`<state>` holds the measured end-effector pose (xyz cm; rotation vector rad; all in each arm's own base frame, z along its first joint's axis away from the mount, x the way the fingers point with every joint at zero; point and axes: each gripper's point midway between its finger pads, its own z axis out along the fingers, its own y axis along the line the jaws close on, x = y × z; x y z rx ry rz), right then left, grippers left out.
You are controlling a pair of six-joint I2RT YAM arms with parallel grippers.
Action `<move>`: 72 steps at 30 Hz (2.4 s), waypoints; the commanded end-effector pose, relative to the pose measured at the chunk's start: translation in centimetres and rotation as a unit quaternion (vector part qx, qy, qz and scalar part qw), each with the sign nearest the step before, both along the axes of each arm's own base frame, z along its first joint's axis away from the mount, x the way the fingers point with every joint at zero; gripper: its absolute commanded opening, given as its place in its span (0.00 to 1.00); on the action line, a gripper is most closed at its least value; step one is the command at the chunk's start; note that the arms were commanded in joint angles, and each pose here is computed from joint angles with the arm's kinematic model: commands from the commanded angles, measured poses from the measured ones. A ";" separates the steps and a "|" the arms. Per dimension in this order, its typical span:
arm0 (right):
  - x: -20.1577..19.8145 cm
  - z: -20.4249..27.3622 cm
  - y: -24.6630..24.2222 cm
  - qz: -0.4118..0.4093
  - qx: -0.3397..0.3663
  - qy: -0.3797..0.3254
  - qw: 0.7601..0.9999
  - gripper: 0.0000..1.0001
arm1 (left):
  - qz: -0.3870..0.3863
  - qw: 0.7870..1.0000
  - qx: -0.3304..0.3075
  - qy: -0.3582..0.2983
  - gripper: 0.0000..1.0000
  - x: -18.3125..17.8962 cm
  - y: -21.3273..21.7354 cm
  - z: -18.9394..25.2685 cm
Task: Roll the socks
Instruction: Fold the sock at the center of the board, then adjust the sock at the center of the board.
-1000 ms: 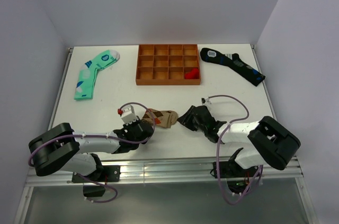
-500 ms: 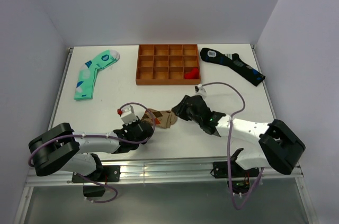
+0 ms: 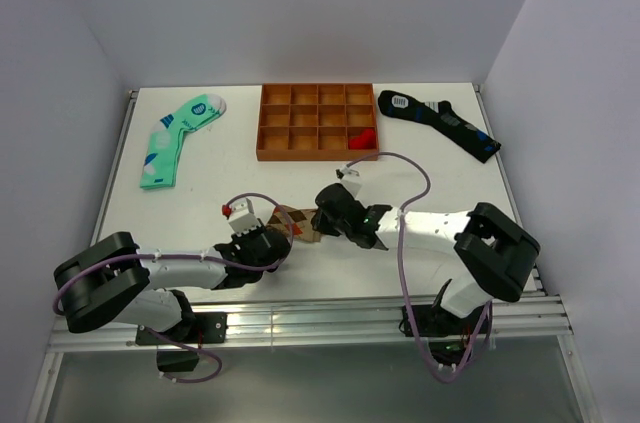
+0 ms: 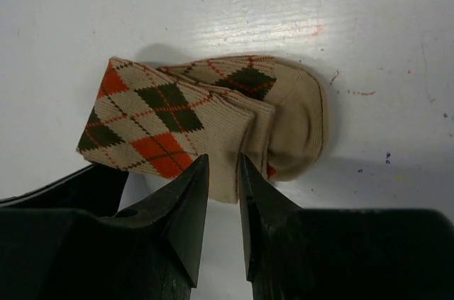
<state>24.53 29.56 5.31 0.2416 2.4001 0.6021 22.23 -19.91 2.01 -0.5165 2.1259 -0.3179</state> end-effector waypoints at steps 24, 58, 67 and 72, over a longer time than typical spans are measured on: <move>1.3 -0.3 1.1 -0.019 -0.055 -0.007 0.998 0.36 | 0.010 1.000 0.004 -0.010 0.00 0.3 0.4 0.7; 0.7 -0.8 -1.1 -0.032 -0.089 -0.003 0.996 0.00 | 0.025 0.999 0.041 0.007 0.06 0.2 1.1 -0.1; -0.2 -1.8 -1.7 -0.033 -0.097 0.006 0.995 0.00 | 0.026 0.999 0.042 0.010 0.06 0.4 0.8 -0.2; -0.5 -2.4 -1.7 -0.031 -0.101 0.008 0.994 0.16 | 0.025 0.999 0.043 0.010 0.06 0.5 0.6 -0.2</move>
